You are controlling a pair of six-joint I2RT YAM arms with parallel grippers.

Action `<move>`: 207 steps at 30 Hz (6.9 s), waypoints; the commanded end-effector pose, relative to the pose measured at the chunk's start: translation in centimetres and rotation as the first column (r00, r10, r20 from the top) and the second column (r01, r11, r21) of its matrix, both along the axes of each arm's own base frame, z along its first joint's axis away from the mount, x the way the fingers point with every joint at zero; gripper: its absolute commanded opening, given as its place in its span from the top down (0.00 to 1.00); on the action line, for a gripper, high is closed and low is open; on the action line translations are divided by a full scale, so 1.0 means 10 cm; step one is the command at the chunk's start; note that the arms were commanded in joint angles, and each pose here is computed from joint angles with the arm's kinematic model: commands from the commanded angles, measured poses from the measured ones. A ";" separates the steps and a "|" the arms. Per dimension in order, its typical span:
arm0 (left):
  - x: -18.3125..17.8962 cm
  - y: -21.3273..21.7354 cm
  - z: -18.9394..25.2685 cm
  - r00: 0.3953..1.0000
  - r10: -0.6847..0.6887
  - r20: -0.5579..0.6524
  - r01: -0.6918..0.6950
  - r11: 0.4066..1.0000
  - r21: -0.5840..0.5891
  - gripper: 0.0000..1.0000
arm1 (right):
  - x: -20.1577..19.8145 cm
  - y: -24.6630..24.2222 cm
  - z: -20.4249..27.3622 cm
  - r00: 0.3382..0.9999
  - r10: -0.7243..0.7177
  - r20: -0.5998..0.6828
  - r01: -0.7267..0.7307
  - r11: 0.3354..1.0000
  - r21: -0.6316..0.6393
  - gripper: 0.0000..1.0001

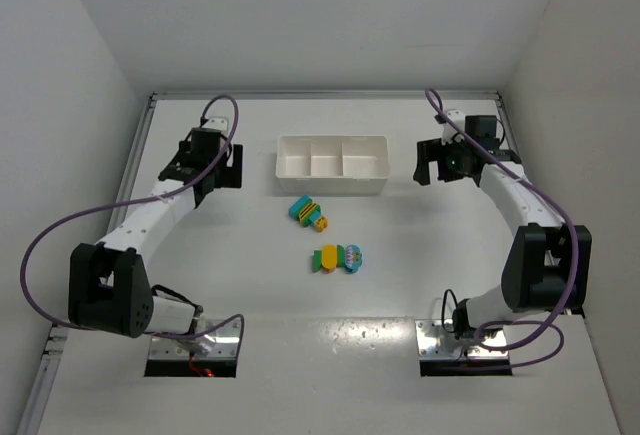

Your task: Sort the legos into containers by color

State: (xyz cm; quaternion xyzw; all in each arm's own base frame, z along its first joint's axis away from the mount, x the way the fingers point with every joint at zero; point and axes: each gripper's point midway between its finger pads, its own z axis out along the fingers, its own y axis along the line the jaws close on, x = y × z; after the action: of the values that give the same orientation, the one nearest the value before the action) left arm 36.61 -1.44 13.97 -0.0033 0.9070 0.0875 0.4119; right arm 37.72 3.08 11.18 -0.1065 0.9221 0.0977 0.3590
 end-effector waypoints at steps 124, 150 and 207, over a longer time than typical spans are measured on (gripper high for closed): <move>-0.84 -1.97 0.49 0.626 -0.752 0.207 0.501 0.184 -0.846 0.14 | -0.54 2.78 0.53 0.661 0.714 0.231 -0.707 0.696 -0.126 1.00; -0.78 -2.29 0.60 0.509 -0.813 0.282 0.545 0.051 -0.837 0.77 | -0.42 3.04 0.58 0.660 0.696 0.283 -0.674 0.715 -0.187 1.00; -0.64 -2.39 1.27 0.471 -0.699 0.538 0.744 -0.012 -0.668 1.00 | -0.80 3.01 1.05 0.547 0.800 0.247 -0.656 0.227 0.720 0.25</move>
State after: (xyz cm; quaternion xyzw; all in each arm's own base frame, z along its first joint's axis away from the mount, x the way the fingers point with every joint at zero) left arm 30.24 -24.86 24.61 0.2369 0.6984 -0.5833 0.3405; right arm 28.54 32.24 17.03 -0.3124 0.7173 0.6056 0.1454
